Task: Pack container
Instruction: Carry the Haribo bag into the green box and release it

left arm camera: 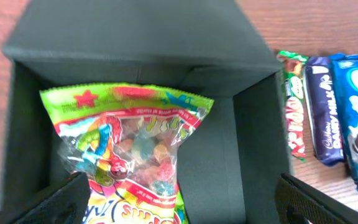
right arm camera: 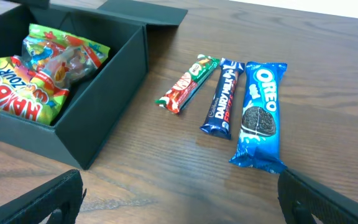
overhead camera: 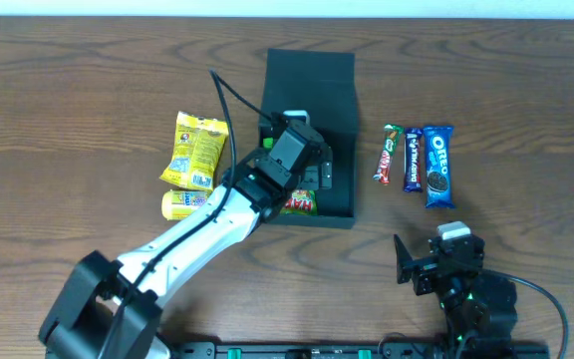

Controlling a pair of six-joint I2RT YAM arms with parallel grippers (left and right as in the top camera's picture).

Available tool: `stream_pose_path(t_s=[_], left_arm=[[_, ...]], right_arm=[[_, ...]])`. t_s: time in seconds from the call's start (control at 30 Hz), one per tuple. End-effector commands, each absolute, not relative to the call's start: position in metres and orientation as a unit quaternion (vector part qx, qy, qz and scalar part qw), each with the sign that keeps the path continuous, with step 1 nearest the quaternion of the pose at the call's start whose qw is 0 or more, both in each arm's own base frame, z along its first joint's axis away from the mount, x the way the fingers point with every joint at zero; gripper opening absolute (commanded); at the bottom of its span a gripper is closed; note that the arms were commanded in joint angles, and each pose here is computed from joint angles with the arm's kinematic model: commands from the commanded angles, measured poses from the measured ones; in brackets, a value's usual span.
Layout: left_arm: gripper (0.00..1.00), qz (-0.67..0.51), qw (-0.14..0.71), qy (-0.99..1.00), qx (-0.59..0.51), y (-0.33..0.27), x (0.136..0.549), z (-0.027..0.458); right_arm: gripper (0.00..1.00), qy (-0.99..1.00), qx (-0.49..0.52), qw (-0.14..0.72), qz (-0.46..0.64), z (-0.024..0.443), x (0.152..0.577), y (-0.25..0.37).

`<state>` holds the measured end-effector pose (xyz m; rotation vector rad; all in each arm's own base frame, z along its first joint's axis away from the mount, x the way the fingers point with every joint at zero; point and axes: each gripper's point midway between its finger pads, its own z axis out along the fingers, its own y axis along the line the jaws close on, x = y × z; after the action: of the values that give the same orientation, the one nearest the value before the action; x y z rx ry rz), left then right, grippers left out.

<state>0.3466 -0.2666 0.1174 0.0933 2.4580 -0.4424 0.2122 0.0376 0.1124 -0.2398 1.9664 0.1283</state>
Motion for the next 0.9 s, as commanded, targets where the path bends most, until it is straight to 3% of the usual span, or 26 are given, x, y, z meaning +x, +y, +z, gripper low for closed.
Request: stream_pose_path(t_s=[0.0,0.07,0.17,0.4,0.5,0.63,0.87], left_arm=[[0.95,-0.145,0.347,0.923,0.082,-0.262,0.352,0.136],[0.96,-0.137,0.347,0.923,0.099,-0.261,0.350,0.136],[0.95,-0.127,0.336,0.927,0.104,-0.256,0.347,0.131],[0.95,-0.107,0.310,0.938,0.113,-0.247,0.337,0.121],[0.95,-0.104,0.305,0.940,0.114,-0.246,0.335,0.119],[0.95,-0.104,0.305,0.940,0.114,-0.246,0.335,0.119],[0.95,-0.104,0.306,0.940,0.114,-0.246,0.336,0.119]], right_arm=[[0.99,0.811,-0.107,0.572,0.061,0.126,0.217,0.042],[0.99,0.775,-0.092,0.610,0.140,0.155,0.220,0.061],[0.99,0.759,-0.044,0.583,0.285,0.170,0.211,0.087],[0.99,0.727,0.004,0.609,0.317,0.195,0.217,0.082],[0.99,0.722,-0.013,0.639,0.265,0.201,0.224,0.072],[0.99,0.757,0.037,0.626,0.183,0.194,0.242,0.043],[0.99,0.861,0.050,0.506,0.031,0.185,0.286,-0.006]])
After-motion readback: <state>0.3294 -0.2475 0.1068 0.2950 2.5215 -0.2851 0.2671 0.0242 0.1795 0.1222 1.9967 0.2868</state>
